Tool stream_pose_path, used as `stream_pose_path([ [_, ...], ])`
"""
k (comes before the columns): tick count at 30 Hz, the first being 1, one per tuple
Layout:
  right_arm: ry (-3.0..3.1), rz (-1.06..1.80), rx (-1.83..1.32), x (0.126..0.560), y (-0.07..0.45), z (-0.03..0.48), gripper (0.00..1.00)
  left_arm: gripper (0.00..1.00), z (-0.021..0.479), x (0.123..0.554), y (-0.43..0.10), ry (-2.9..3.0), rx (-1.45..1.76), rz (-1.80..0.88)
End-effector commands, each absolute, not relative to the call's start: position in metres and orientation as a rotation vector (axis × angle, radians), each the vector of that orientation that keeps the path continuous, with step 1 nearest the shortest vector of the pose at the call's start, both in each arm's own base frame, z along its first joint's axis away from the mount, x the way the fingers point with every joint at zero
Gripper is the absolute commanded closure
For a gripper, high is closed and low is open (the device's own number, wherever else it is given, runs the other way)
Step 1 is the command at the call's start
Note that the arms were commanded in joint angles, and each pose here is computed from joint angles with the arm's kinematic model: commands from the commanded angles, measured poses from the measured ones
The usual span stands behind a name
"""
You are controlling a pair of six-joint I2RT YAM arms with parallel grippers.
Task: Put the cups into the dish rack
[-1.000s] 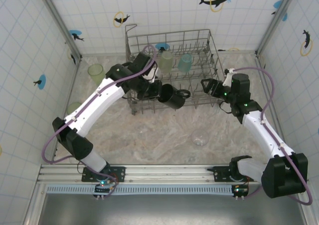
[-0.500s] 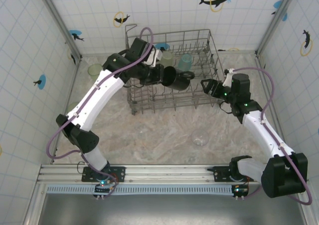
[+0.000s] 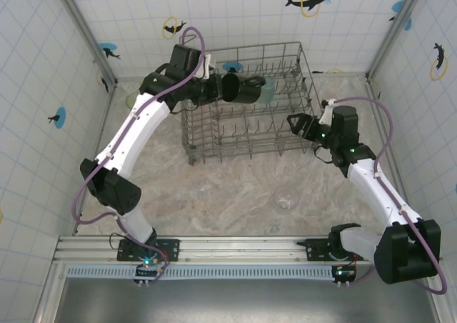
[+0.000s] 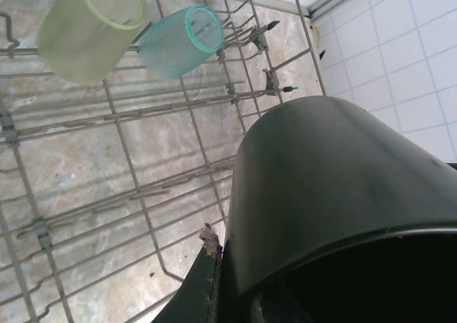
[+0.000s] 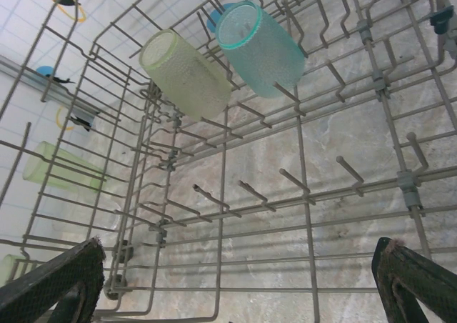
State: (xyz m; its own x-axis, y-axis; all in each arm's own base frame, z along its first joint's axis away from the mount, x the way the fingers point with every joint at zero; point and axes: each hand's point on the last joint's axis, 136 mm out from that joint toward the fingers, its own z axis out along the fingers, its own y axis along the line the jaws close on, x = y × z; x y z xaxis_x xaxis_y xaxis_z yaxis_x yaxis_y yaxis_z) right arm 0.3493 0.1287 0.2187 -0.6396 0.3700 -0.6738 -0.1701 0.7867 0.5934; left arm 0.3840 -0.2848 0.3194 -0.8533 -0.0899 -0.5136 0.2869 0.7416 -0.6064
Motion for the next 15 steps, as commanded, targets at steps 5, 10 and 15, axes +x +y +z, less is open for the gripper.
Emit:
stream_pose_path([
  [5,2.006,0.915,0.115,0.365,0.141,0.257,0.01,1.00,0.350,0.420,-0.310,2.210,0.170,-1.171],
  [10,1.901,1.053,0.047,0.365,0.157,0.280,0.01,1.00,0.345,0.437,-0.321,2.188,0.103,-1.249],
  [15,1.844,1.127,0.051,0.372,0.161,0.290,0.01,1.00,0.343,0.447,-0.334,2.152,0.076,-1.364],
])
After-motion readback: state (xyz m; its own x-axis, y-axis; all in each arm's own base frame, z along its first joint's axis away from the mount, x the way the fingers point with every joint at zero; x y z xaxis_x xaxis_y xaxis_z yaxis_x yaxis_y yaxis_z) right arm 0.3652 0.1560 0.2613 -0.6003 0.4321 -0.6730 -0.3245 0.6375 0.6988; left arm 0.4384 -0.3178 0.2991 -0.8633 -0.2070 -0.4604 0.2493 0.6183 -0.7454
